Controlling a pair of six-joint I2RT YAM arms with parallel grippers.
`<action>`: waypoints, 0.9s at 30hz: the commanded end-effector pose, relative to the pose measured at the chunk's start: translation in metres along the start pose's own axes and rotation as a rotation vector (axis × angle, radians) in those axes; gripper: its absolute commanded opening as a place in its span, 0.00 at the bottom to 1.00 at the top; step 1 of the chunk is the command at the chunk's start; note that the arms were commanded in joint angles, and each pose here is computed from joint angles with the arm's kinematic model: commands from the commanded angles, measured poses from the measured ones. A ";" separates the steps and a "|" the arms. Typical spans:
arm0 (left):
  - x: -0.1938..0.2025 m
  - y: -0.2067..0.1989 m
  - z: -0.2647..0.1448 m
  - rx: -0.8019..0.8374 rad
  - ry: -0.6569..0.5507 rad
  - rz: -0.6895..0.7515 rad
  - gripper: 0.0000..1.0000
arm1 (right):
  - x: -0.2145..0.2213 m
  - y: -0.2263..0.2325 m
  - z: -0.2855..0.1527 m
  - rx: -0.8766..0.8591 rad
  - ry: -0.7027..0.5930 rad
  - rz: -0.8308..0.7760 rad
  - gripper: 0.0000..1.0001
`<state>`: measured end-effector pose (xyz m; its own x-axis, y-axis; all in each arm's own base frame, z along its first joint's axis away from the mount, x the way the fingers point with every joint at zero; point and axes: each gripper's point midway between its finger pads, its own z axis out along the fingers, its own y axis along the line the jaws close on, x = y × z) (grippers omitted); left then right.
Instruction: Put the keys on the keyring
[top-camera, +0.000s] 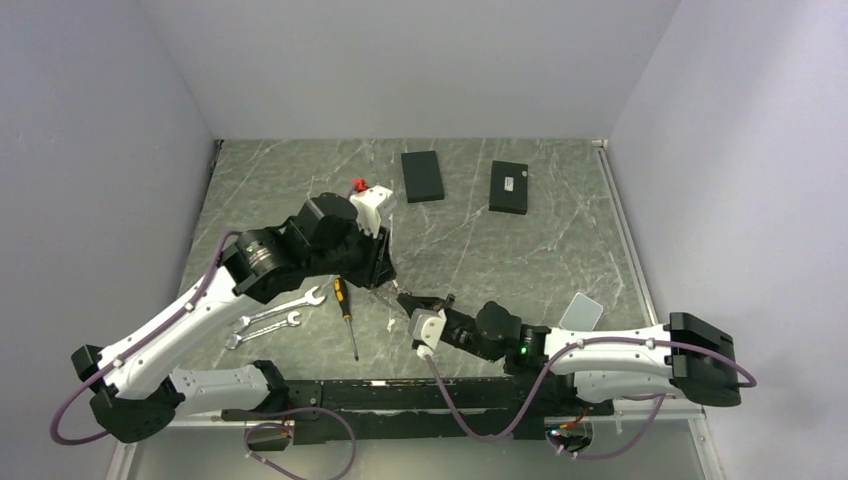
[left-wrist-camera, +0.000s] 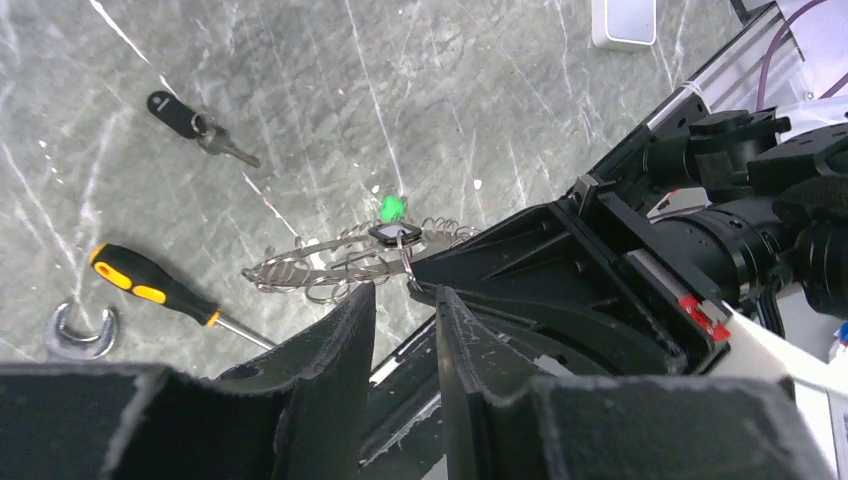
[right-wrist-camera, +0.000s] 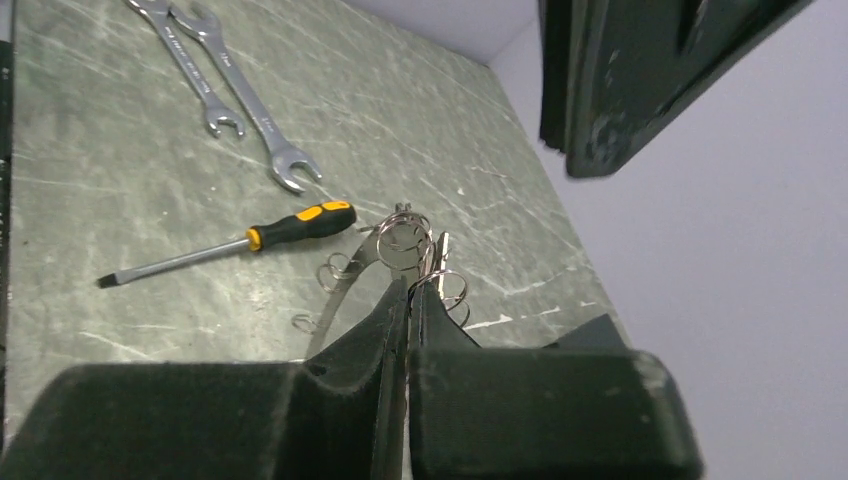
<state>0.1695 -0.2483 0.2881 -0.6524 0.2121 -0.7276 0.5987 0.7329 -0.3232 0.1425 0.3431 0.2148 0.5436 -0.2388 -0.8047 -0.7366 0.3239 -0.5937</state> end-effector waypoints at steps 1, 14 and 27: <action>0.004 -0.009 0.012 0.035 0.030 -0.082 0.29 | -0.034 -0.035 0.001 0.158 -0.095 -0.056 0.00; 0.015 -0.010 0.035 0.040 0.104 -0.107 0.30 | -0.033 -0.035 0.004 0.170 -0.068 -0.108 0.00; 0.030 -0.011 0.047 0.057 0.155 -0.108 0.23 | -0.039 -0.041 0.004 0.194 -0.077 -0.136 0.00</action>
<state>0.1645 -0.2713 0.2460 -0.7665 0.2389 -0.5962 0.5443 0.7344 -0.4054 0.1524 0.3411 0.2256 0.6354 -0.3094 -0.7075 -0.6066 0.3670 -0.7053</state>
